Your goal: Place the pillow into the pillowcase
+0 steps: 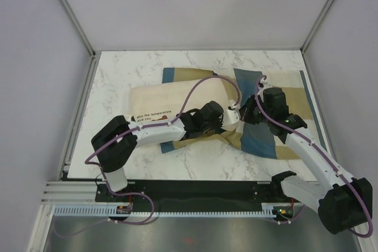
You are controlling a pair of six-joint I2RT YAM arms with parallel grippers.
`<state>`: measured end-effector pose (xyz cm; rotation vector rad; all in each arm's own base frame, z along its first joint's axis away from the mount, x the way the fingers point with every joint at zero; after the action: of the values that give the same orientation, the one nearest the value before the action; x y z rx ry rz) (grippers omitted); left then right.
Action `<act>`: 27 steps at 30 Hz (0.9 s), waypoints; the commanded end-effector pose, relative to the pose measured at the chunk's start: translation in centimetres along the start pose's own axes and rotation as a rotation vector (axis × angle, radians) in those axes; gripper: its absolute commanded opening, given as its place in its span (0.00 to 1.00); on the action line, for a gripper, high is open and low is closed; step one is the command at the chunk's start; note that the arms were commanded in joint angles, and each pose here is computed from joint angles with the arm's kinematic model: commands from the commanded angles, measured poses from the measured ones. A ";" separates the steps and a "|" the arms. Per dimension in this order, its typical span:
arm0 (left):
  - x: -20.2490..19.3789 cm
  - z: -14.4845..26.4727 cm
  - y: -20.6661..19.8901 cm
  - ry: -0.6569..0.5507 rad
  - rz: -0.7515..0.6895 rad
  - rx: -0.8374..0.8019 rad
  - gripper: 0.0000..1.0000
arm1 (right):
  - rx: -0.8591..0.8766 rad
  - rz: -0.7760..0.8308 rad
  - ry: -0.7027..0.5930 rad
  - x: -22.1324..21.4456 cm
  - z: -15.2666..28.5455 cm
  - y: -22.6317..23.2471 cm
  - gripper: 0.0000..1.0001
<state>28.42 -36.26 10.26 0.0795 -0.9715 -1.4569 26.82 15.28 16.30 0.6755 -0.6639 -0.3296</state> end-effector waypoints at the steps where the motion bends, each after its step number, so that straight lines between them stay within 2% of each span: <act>1: 6.4 2.0 4.8 -0.237 0.202 0.109 0.07 | 0.254 -0.042 0.103 -1.5 1.6 5.2 0.00; 5: 7.1 2.7 5.5 -0.260 0.261 0.124 0.11 | 0.307 -0.059 0.117 -1.5 1.6 5.9 0.00; 8: 7.3 3.1 5.8 -0.258 0.274 0.127 0.26 | 0.195 -0.010 0.045 -0.4 1.7 4.3 0.02; 9: 7.2 3.4 5.8 -0.252 0.279 0.124 0.40 | 0.122 -0.004 0.005 0.2 1.6 3.2 0.07; 10: 7.2 3.5 6.0 -0.251 0.289 0.134 0.48 | 0.102 0.006 -0.010 0.4 1.7 2.8 0.25; 12: 6.9 4.1 6.0 -0.237 0.312 0.131 0.59 | 0.041 0.022 -0.045 0.8 1.6 1.5 0.36; 15: 7.0 5.2 6.3 -0.253 0.349 0.137 0.62 | -0.007 0.030 -0.067 0.9 1.5 0.3 0.45; 20: 6.8 6.7 5.9 -0.262 0.351 0.104 0.66 | -0.120 0.058 -0.174 3.0 2.2 -1.8 0.51; 21: 6.6 6.9 5.7 -0.250 0.346 0.093 0.71 | -0.136 0.065 -0.185 3.4 2.3 -2.1 0.51; 23: 5.9 7.5 5.4 -0.209 0.319 0.071 0.71 | -0.201 0.083 -0.220 4.4 2.3 -3.1 0.52; 27: 4.4 8.8 5.9 -0.133 0.290 0.092 0.72 | -0.279 0.093 -0.197 4.7 1.0 -4.8 0.53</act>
<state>27.55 -35.66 19.65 -0.1136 -1.1181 -1.1731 27.98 10.36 15.59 0.4385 -0.7777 -0.3987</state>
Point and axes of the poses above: each gripper's point midway between its finger pads, its own z axis back along the fingers, its own y axis along the line the jaws close on, x = y × z, the point moved 1 cm from there along z, back along the fingers, and after that the axes turned 10 degrees about -z, right-handed, at the moved point
